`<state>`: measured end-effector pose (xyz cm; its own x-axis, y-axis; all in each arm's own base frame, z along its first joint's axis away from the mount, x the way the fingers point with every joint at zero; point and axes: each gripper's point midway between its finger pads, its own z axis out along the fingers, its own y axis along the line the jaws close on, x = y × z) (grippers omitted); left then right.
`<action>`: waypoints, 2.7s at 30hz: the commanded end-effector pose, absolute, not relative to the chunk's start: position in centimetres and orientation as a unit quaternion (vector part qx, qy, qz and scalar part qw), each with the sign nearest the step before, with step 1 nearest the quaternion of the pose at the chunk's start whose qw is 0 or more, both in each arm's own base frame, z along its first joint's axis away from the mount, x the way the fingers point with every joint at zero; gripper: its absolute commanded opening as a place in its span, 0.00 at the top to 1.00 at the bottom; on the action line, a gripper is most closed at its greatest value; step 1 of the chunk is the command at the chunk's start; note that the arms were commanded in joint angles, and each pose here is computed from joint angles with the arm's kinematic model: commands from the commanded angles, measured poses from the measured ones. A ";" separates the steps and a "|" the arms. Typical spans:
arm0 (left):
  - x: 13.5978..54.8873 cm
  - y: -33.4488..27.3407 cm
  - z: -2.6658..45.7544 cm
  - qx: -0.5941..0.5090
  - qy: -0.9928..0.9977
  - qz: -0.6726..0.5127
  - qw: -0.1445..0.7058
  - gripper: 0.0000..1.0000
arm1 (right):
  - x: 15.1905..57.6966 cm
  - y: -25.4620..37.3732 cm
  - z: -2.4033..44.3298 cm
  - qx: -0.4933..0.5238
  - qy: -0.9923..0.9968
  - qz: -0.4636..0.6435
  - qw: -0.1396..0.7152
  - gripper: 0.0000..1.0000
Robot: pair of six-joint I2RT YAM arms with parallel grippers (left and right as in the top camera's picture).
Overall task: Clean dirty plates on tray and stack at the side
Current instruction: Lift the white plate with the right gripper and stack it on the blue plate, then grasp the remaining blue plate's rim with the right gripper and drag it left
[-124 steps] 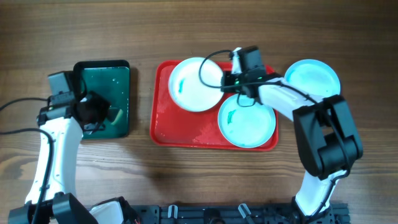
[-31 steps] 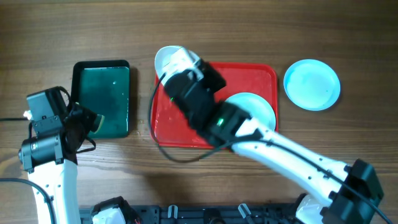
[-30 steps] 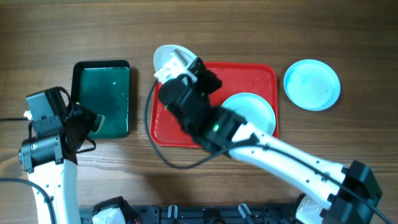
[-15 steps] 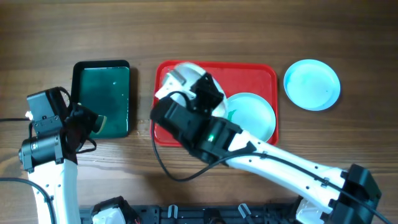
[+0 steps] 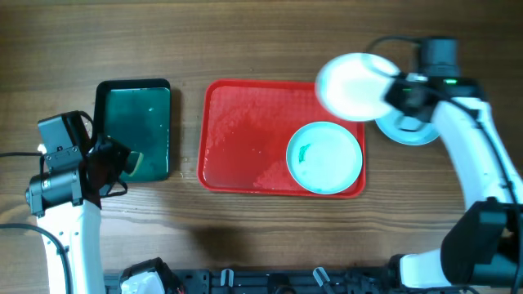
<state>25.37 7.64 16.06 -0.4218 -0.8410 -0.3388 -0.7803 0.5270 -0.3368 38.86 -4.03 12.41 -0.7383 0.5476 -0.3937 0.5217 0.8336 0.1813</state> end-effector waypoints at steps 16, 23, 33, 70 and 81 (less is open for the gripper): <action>25.5 7.6 16.0 -0.488 0.837 -0.070 0.237 0.96 | 37.8 -3.4 9.5 0.246 0.924 0.233 0.177 0.60; 25.5 7.6 15.8 -0.489 0.838 -0.069 0.233 0.96 | 31.4 4.7 5.5 0.059 0.996 0.043 0.055 0.19; 25.6 7.6 15.5 -0.490 0.839 -0.068 0.228 0.96 | 28.8 5.2 1.9 0.080 0.995 -0.033 0.053 0.66; 26.0 7.5 14.6 -0.490 0.843 -0.070 0.211 0.96 | 29.3 5.5 1.9 0.075 0.994 -0.007 0.081 0.68; 26.0 7.3 14.6 -0.487 0.845 -0.075 0.210 0.96 | 32.6 3.6 6.2 0.062 0.988 -0.070 0.126 0.62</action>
